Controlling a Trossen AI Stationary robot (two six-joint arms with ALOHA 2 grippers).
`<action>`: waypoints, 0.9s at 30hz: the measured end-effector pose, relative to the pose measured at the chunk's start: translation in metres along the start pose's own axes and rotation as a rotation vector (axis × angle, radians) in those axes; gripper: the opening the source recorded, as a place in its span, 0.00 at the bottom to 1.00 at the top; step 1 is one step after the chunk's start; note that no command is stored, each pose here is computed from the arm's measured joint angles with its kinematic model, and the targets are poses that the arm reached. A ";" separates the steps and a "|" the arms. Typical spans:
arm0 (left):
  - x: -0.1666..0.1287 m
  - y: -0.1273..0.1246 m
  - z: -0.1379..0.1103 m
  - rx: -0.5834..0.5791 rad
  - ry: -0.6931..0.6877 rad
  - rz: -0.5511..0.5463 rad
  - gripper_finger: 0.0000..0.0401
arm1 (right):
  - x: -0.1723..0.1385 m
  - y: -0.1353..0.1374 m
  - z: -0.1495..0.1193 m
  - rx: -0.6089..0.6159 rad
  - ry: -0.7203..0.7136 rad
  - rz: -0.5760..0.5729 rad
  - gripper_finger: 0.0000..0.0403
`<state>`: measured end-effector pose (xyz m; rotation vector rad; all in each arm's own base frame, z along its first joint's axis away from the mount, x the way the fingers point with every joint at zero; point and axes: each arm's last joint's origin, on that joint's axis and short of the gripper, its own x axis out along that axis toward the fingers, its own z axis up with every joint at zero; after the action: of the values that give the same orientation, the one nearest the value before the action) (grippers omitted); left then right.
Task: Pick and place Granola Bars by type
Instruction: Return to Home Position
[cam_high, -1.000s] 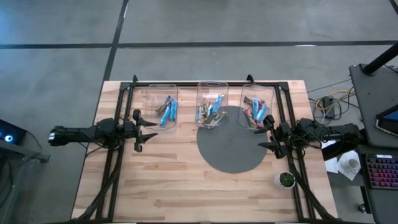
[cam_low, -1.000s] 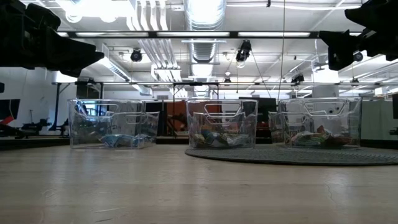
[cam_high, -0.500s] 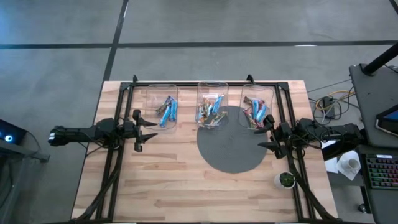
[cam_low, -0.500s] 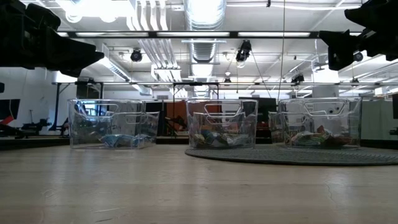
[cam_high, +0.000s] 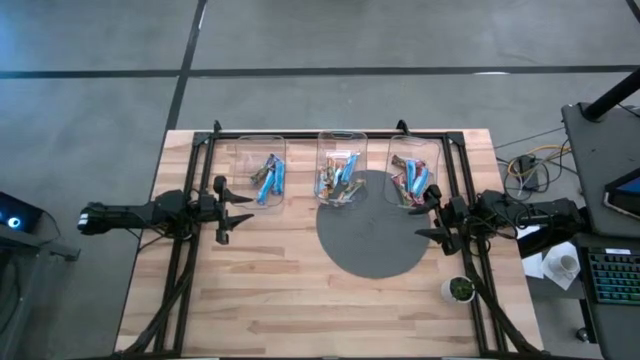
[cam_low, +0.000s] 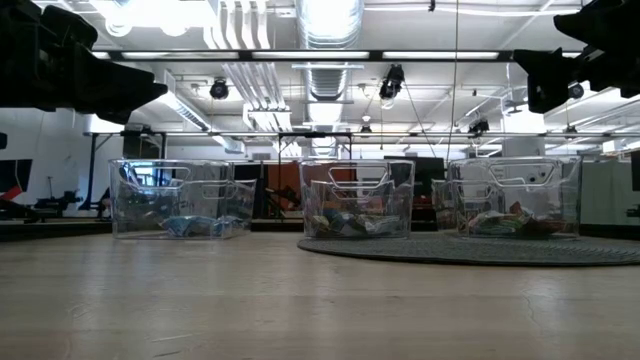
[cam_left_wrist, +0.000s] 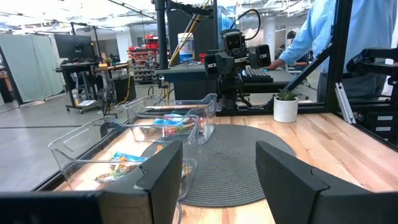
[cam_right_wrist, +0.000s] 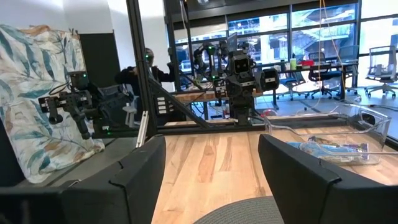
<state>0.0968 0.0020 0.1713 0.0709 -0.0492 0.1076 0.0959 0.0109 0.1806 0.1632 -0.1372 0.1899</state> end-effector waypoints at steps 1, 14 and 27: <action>0.000 0.000 0.000 0.000 0.000 0.000 0.46 | 0.000 0.000 0.000 0.000 0.000 0.000 0.61; 0.000 0.000 0.000 0.000 0.000 0.000 0.46 | 0.000 0.000 0.000 0.000 0.000 0.000 0.63; 0.000 0.000 0.000 0.000 0.000 0.000 0.46 | 0.000 0.000 0.000 0.000 0.000 0.000 0.62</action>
<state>0.0968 0.0020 0.1713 0.0706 -0.0494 0.1073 0.0959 0.0109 0.1806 0.1632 -0.1372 0.1899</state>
